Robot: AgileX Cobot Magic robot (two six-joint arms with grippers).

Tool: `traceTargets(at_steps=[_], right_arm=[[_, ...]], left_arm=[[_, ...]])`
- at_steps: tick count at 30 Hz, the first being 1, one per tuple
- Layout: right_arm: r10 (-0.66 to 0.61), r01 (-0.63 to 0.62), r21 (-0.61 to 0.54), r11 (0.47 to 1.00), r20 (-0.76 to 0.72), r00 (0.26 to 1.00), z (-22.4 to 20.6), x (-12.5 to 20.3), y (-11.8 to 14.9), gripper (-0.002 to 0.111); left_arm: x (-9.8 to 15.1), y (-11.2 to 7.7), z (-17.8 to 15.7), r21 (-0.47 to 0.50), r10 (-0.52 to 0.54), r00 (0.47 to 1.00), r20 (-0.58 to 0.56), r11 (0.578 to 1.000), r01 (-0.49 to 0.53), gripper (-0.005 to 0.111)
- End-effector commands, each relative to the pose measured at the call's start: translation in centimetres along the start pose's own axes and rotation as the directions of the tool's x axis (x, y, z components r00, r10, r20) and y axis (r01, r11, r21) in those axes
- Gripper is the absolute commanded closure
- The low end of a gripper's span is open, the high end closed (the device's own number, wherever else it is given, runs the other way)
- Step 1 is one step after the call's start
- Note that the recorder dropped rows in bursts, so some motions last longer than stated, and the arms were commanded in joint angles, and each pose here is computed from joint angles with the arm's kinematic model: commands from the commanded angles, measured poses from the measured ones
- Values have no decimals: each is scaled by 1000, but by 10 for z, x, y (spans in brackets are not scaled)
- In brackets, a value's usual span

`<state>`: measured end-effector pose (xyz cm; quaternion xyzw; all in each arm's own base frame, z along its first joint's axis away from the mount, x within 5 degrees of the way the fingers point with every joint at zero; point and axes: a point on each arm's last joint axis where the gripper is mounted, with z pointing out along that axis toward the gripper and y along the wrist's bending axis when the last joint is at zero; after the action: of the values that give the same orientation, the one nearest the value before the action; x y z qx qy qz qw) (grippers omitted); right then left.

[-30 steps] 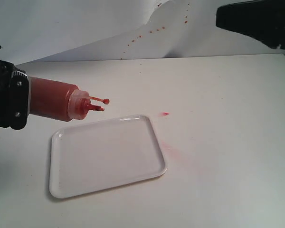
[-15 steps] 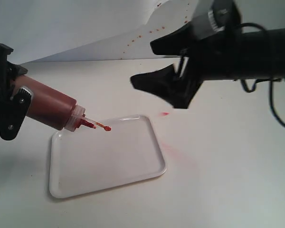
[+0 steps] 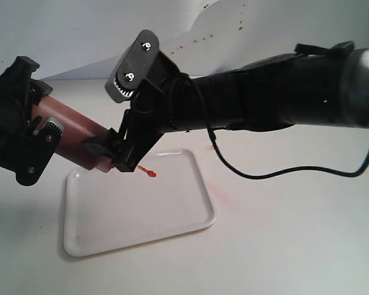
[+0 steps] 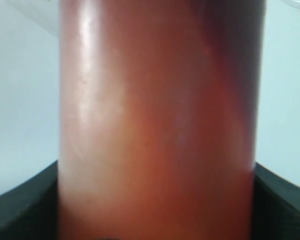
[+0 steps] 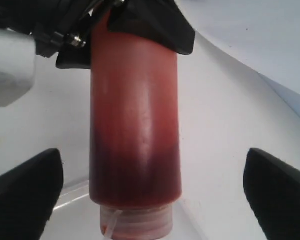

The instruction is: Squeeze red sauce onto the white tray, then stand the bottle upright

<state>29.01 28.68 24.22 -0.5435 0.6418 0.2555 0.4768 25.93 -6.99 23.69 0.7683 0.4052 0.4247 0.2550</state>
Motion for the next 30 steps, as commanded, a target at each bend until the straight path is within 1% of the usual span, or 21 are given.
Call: traceTargets(at_steps=[1,6,12,15,16,17,18,19,23,24,25,30], right_arm=[[23,-23,-27,999,0,1000,23,-1,6,19],[4,-5,-17,1000,-34,999,49,6,7,19],[10,-11,-59,998,-20,1000,69,6,13,19],[-6,4,-36,999,-41,999,76,6,17,20],[-11,10,-21,1000,-53,999,78,6,19,22],[-17,17,-12,1000,-59,998,78,6,20,26],[-24,24,-5,1000,-65,998,79,6,21,33],[-29,29,0,1000,-69,997,79,6,22,42],[-32,32,-7,999,-71,997,80,7,22,91],[-32,32,-2,999,-74,997,80,8,22,106],[-29,30,7,1000,-79,996,80,8,21,108],[-29,30,8,1000,-80,996,80,8,21,108]], left_arm=[[6,6,-4,-21,-25,999,-39,999,24,107],[6,6,-4,-21,-25,999,-39,999,24,107],[5,7,-4,-21,-14,999,-37,1000,13,107],[5,7,-4,-21,0,999,-37,1000,-1,107],[5,7,-4,-21,0,999,-37,1000,-1,107],[5,7,-4,-21,0,999,-37,1000,-1,107],[5,7,-4,-21,0,999,-37,1000,-1,107],[5,7,-4,-21,0,999,-37,1000,-1,107],[5,7,-4,-21,0,999,-37,1000,-1,107],[5,7,-4,-21,0,999,-37,1000,-1,107],[5,7,-4,-21,0,999,-37,1000,-1,107],[5,7,-4,-21,0,999,-37,1000,-1,107]])
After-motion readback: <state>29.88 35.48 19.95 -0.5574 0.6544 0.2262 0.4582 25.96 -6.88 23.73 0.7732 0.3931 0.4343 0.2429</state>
